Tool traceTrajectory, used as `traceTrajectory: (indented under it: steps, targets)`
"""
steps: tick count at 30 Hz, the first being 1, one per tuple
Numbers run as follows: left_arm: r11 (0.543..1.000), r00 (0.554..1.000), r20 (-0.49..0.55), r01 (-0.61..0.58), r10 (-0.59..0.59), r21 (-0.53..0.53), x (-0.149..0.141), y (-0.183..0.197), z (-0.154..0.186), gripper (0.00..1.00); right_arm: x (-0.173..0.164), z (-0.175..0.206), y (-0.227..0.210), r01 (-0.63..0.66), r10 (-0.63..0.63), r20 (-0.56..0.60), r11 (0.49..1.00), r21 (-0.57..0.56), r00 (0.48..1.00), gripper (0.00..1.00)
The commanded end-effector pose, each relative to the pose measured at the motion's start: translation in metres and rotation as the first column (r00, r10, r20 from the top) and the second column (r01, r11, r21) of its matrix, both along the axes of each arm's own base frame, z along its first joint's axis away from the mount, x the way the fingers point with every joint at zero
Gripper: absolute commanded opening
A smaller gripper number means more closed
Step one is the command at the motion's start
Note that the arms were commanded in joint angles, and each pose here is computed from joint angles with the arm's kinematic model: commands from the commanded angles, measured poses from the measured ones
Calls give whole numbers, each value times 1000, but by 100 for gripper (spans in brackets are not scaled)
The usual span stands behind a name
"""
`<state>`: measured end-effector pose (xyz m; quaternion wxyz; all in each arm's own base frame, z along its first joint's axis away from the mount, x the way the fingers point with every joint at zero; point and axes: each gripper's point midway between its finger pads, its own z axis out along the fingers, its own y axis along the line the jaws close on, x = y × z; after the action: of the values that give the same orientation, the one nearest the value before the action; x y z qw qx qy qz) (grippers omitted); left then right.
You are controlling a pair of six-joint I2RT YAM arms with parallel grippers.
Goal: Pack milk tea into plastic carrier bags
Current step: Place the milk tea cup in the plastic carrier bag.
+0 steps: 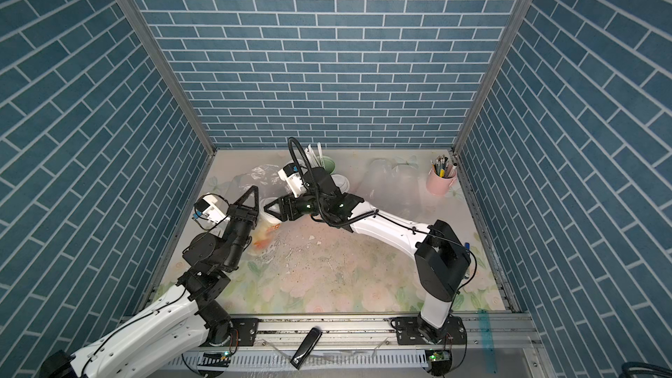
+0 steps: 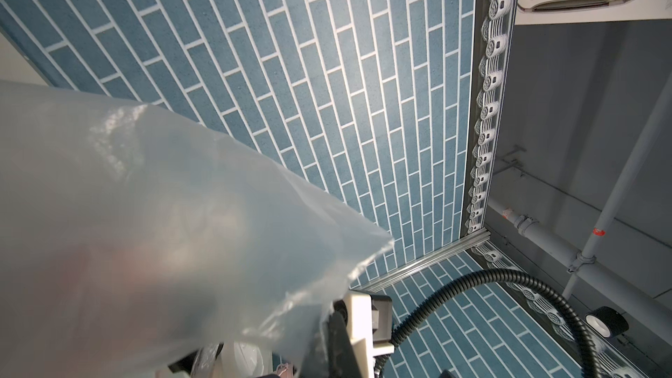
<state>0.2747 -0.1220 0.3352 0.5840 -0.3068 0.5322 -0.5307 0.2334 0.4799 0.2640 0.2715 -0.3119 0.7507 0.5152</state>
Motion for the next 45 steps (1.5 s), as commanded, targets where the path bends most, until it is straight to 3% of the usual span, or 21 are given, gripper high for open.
traceTrajectory:
  steps: [1,11,21,29,36,45]
  targets:
    - [999,998,59,9,-8,-32,-6,2,16,0,-8,7,4,-21,22,19,999,-24,1000,58]
    - [999,998,65,12,-9,-48,-19,12,9,0,-35,-38,-27,27,20,120,925,-379,993,57]
    - [993,994,-43,105,-104,44,-24,-3,-32,0,-62,-52,-70,163,-6,266,803,-574,964,57]
    - [956,961,-183,239,-208,169,-26,-28,-60,0,-82,-74,-78,249,-35,333,741,-624,942,58]
    - [928,936,-260,299,-238,224,-30,-36,-79,0,-90,-86,-78,302,-71,378,743,-598,923,66]
    - [901,928,-276,326,-248,287,-32,-40,-83,0,-91,-77,-80,304,-80,381,758,-577,921,82]
